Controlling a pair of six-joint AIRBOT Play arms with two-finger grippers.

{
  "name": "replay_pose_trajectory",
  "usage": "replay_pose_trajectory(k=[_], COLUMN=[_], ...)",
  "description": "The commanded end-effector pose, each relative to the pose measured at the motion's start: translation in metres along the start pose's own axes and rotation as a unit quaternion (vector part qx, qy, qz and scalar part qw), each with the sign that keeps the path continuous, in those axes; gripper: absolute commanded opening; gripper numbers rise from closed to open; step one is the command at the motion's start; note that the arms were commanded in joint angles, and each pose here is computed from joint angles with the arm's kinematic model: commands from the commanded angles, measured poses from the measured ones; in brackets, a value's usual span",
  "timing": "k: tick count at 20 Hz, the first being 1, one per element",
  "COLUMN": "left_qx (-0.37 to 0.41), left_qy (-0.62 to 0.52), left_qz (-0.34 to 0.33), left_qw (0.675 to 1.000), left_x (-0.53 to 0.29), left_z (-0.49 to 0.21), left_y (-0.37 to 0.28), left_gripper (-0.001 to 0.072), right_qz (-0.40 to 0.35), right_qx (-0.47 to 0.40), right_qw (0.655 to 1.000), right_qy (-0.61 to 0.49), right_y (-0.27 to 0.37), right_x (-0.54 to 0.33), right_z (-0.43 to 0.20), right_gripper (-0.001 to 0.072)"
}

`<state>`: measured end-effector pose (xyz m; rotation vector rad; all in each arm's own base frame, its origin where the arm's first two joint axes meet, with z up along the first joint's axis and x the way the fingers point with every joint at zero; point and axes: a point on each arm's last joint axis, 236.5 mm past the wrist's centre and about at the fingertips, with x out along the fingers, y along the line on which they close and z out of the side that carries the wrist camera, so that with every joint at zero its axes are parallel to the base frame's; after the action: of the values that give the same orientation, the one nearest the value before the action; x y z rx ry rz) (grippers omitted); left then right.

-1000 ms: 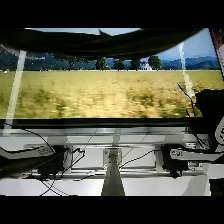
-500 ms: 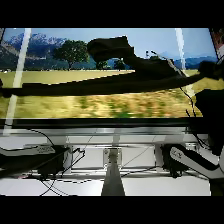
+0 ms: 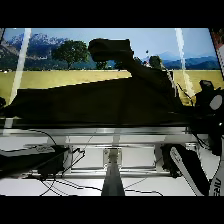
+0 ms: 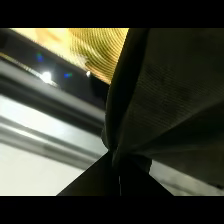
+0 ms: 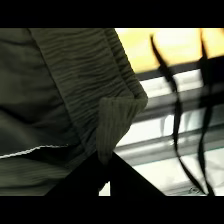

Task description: Fold the clothes and pants, and hang the long-sleeved shirts on hangers.

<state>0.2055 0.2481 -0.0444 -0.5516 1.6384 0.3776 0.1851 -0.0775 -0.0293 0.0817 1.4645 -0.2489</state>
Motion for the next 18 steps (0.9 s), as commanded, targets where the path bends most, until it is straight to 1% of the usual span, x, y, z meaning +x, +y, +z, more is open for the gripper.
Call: replay_pose_trajectory(k=[1, 3, 8, 11, 12, 13, 14, 15, 18], left_qx=[0.014, 0.02, 0.025, 0.027, 0.028, 0.028, 0.03, 0.032, 0.051], left_qy=[0.019, 0.015, -0.03, -0.017, -0.009, -0.001, 0.005, 0.007, -0.001], left_qz=[0.077, 0.103, 0.113, 0.108, 0.105, 0.102, 0.1, 0.1, 0.106], left_qw=[0.997, 0.994, 0.993, 0.994, 0.994, 0.994, 0.994, 0.994, 0.993], left_x=[0.014, 0.017, 0.021, 0.036, 0.041, 0.046, 0.048, 0.047, 0.036], left_z=[-0.02, -0.022, 0.003, 0.005, 0.005, 0.003, 0.002, 0.002, 0.013], left_y=[0.034, 0.046, 0.051, 0.052, 0.052, 0.051, 0.05, 0.048, 0.036], left_gripper=[0.0018, 0.0019, 0.0021, 0.003, 0.0128, 0.0394, 0.0696, 0.0704, 0.0703], right_qz=[0.005, 0.004, 0.004, 0.005, 0.005, 0.005, 0.004, 0.003, -0.01], right_qx=[0.0, 0.0, 0.0, -0.001, 0.0, 0.0, 0.0, -0.001, -0.002], right_qw=[1.0, 1.0, 1.0, 1.0, 1.0, 1.0, 1.0, 1.0, 0.999], right_qy=[0.009, 0.0, 0.005, 0.004, 0.004, 0.004, 0.004, 0.0, -0.039], right_y=[0.004, 0.004, 0.004, 0.004, 0.004, 0.004, 0.004, 0.003, -0.003], right_x=[0.012, 0.012, 0.012, 0.012, 0.012, 0.012, 0.012, 0.012, 0.005], right_z=[-0.017, -0.013, -0.015, -0.015, -0.015, -0.015, -0.015, -0.013, 0.007], right_gripper=[0.005, 0.0051, 0.0051, 0.0051, 0.0083, 0.0287, 0.0524, 0.0623, 0.0625])
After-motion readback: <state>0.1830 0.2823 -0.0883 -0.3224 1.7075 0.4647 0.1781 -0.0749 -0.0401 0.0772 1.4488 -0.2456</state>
